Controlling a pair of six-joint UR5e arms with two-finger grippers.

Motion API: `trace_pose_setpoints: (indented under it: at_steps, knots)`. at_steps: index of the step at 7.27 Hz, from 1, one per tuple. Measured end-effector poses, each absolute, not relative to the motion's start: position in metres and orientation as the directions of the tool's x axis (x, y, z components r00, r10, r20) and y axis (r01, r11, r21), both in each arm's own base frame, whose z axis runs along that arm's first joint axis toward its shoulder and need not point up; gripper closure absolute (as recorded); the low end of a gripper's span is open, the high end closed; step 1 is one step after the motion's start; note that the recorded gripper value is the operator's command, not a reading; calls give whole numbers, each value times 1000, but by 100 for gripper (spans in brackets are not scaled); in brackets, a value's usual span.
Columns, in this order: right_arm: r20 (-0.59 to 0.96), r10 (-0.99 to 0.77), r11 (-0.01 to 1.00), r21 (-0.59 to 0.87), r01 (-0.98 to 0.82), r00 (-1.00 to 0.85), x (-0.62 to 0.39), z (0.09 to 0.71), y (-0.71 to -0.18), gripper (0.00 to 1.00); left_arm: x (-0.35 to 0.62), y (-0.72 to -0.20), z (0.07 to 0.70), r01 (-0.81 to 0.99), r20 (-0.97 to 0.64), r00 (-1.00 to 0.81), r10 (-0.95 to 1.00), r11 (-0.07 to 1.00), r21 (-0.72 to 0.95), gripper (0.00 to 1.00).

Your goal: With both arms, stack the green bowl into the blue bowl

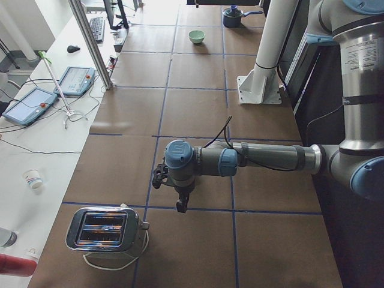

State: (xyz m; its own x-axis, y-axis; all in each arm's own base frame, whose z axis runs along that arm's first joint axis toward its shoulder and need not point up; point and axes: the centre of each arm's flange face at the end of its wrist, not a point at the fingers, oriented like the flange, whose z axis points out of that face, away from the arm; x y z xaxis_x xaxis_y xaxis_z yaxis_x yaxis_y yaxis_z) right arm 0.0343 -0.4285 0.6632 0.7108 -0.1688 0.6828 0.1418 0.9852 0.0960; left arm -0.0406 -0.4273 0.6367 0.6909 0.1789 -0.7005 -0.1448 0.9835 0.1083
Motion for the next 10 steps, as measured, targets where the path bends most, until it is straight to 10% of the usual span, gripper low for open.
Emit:
trace_pose_setpoints:
  at_steps: [10]
  knots:
    - [683, -167, 986, 101, 134, 711, 34, 664, -429, 0, 93, -492, 578, 91, -745, 667, -3, 993, 78, 0]
